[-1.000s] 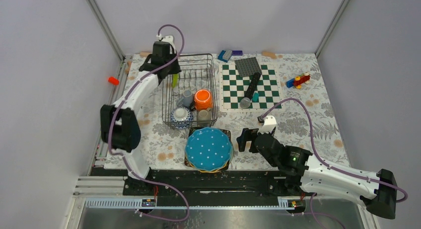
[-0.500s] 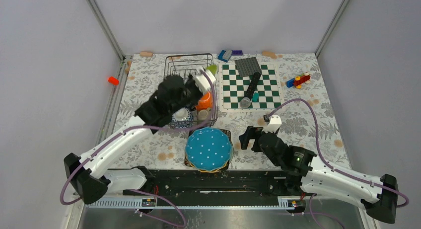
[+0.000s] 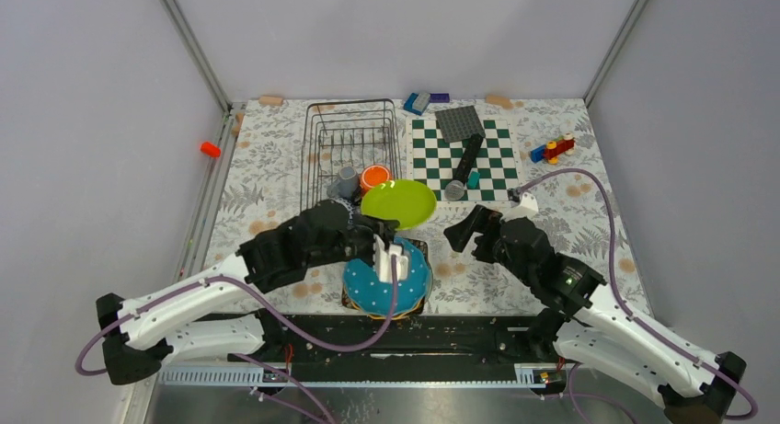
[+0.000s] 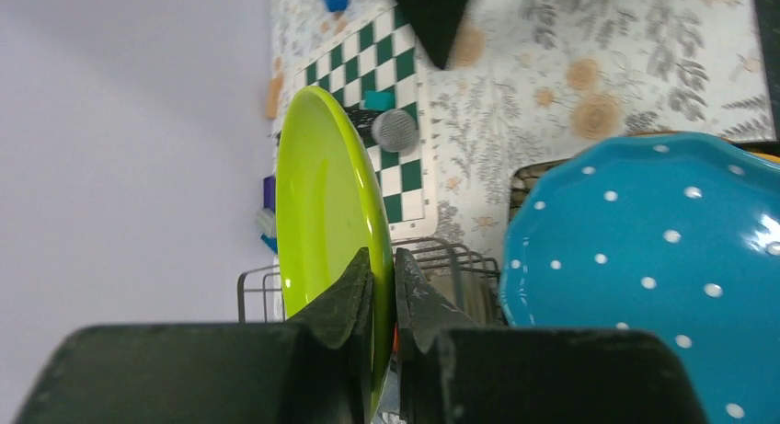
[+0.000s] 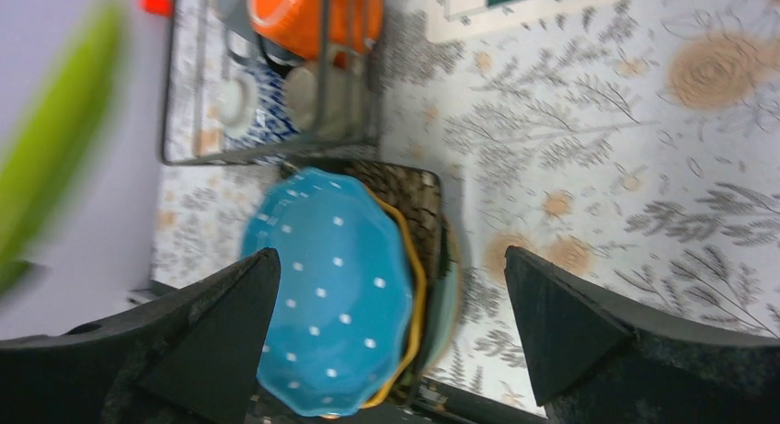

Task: Unload the mixed dishes from the dish rack
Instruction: Pick up the plate from the dish rack, then place the plate at the center of the board.

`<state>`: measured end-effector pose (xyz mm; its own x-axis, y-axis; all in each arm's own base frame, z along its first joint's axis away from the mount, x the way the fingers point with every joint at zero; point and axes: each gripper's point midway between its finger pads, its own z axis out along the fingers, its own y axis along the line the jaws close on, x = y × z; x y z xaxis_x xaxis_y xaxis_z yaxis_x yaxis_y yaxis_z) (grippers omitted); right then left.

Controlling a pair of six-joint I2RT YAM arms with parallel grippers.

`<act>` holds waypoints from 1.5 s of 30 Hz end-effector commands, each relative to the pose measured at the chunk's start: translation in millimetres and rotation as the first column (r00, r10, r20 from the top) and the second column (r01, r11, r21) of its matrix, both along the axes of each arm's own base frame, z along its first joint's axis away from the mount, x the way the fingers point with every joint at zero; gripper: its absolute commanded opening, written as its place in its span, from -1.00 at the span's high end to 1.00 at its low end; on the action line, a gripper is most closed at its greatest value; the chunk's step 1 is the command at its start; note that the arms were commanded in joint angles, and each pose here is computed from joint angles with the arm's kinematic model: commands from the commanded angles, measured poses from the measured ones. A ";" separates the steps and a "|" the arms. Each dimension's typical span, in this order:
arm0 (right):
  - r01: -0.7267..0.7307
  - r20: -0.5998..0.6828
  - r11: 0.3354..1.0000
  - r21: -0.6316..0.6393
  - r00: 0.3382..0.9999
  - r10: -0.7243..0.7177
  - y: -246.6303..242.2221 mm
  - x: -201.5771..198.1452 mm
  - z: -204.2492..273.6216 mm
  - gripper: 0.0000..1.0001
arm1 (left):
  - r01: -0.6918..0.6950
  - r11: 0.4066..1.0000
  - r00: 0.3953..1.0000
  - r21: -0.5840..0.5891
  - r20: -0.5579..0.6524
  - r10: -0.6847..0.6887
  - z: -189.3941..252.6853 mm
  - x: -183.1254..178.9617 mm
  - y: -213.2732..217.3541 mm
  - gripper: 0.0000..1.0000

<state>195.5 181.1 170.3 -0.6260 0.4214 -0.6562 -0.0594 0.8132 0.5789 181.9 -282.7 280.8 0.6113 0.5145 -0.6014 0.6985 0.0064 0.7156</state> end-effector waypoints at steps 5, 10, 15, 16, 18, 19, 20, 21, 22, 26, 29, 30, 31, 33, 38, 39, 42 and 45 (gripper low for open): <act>-0.004 0.120 0.981 0.193 0.993 -0.020 11.5 11.9 87.6 -0.99 | -0.061 0.984 0.985 0.170 0.167 0.032 -20.1 5.2 -13.8 1.00; -0.054 0.127 0.972 0.230 0.992 0.025 27.0 13.5 97.3 -0.98 | -0.096 0.972 0.978 0.213 0.203 0.052 -25.5 4.7 -24.1 1.00; -0.059 0.084 0.974 0.220 0.996 0.041 38.3 18.9 82.7 -0.70 | -0.099 0.968 0.974 0.232 0.223 0.046 -25.6 1.1 -34.6 1.00; -0.054 0.083 0.973 0.222 0.996 0.036 39.5 20.9 80.6 -0.57 | -0.091 0.968 0.974 0.232 0.222 0.038 -25.5 -1.0 -36.7 1.00; -0.043 0.074 0.972 0.233 0.997 0.026 42.8 24.6 76.2 -0.39 | -0.076 0.970 0.974 0.229 0.226 0.023 -24.1 -4.6 -40.8 1.00; -0.040 0.069 0.970 0.240 0.997 0.024 44.5 25.7 75.0 -0.34 | -0.069 0.973 0.973 0.220 0.230 0.017 -22.0 -6.4 -42.9 1.00; -0.040 0.062 0.969 0.245 0.998 0.026 46.7 26.3 73.3 -0.30 | -0.065 0.975 0.972 0.213 0.233 0.014 -20.5 -7.8 -44.6 1.00; -0.047 0.057 0.967 0.252 0.998 0.034 49.9 26.7 72.4 -0.26 | -0.062 0.977 0.971 0.205 0.238 0.012 -18.5 -8.7 -46.4 1.00; -0.055 0.053 0.964 0.259 0.998 0.043 52.8 26.4 72.1 -0.22 | -0.061 0.978 0.970 0.199 0.241 0.011 -17.1 -9.5 -48.1 1.00; -0.057 0.035 0.965 0.255 0.998 0.049 56.4 27.5 67.0 -0.12 | -0.051 0.979 0.967 0.200 0.255 -0.002 -15.7 -13.2 -52.0 1.00; -0.038 0.024 0.968 0.249 0.999 0.033 53.5 28.0 61.2 -0.10 | -0.050 0.980 0.965 0.194 0.261 -0.003 -14.4 -14.0 -53.7 1.00; -0.028 0.023 0.969 0.247 0.999 0.023 51.8 28.7 59.6 -0.10 | -0.049 0.980 0.965 0.192 0.263 -0.003 -13.9 -14.2 -54.1 1.00; -0.020 0.024 0.970 0.244 1.000 0.014 49.9 29.2 58.1 -0.10 | -0.048 0.980 0.964 0.191 0.265 -0.004 -13.6 -14.8 -54.6 1.00; -0.005 0.024 0.972 0.234 1.000 -0.001 46.3 30.1 55.7 -0.09 | -0.052 0.982 0.963 0.184 0.271 0.000 -11.5 -15.0 -54.7 1.00; 0.001 0.019 0.971 0.238 1.000 -0.006 45.0 29.0 50.2 0.01 | -0.045 0.983 0.960 0.177 0.279 -0.007 -8.5 -17.5 -54.2 1.00; -0.002 0.020 0.970 0.244 1.000 -0.003 45.7 28.9 50.1 0.07 | -0.040 0.984 0.961 0.176 0.278 -0.011 -8.7 -18.6 -55.1 1.00; -0.030 0.039 0.957 0.288 0.999 0.020 53.0 28.2 55.7 0.27 | -0.028 0.984 0.960 0.178 0.278 -0.024 -10.3 -20.9 -58.2 1.00; -0.051 0.074 0.926 0.374 0.997 0.024 59.9 28.7 68.4 0.80 | -0.025 0.984 0.958 0.178 0.285 -0.027 -12.4 -20.6 -61.1 0.60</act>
<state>221.9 230.8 212.6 -0.6318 0.5682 -0.5272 -0.0684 0.6367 0.7681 159.4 -326.8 231.6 0.7188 0.6412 -0.2686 0.5164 -0.2338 0.8238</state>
